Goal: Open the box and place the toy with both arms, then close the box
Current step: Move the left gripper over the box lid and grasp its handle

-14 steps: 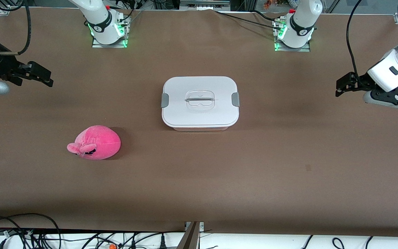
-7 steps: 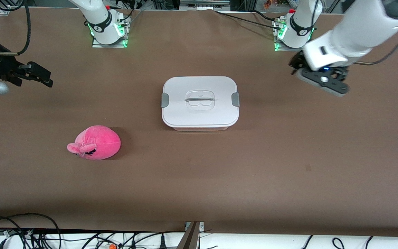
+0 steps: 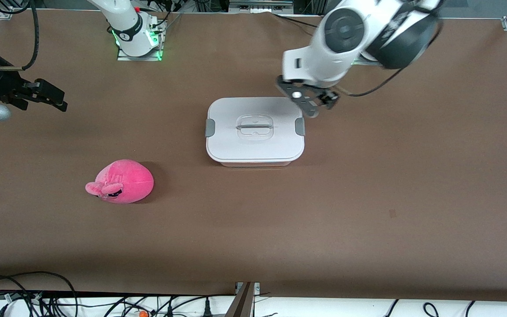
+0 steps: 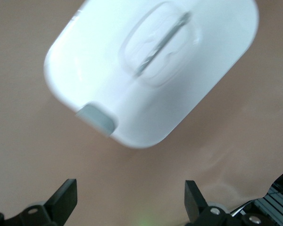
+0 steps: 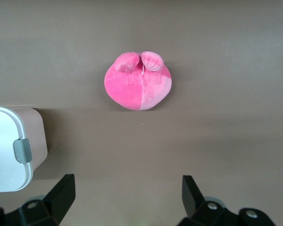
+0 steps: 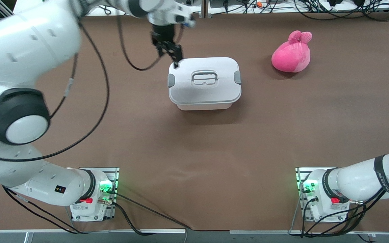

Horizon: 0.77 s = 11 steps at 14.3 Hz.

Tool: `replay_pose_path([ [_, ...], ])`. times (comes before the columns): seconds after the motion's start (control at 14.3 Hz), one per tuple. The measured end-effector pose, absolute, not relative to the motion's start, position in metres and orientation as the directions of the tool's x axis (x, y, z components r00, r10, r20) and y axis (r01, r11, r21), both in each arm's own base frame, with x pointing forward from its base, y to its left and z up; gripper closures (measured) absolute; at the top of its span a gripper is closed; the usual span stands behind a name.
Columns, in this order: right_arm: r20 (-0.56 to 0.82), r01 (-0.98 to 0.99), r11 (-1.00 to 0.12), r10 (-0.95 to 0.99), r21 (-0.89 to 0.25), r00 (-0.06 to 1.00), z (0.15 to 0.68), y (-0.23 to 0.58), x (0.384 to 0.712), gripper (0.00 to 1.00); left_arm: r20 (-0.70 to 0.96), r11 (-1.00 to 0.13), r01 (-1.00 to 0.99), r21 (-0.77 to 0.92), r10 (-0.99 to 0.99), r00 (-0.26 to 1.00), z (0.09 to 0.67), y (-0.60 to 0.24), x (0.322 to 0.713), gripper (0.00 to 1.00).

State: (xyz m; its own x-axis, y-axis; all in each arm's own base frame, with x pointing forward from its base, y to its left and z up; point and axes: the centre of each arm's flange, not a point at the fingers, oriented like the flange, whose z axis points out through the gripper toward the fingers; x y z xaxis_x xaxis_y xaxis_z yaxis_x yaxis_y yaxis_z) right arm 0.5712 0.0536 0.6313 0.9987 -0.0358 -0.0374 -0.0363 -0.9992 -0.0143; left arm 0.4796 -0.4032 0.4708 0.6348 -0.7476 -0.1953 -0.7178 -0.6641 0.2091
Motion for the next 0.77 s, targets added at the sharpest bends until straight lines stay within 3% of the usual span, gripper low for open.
replay_pose_path([
  [0.49,-0.033,-0.036,-0.999,-0.036,-0.015,0.999,0.631,0.054,0.572,0.0,-0.086,-0.487,-0.868,0.099,-0.873,0.48,0.352,-0.517,0.463,0.0],
  [0.77,-0.033,-0.036,-0.999,-0.035,-0.015,0.999,0.631,0.054,0.572,0.0,-0.082,-0.36,-0.93,0.079,-0.932,0.353,0.347,-0.522,0.463,0.0],
])
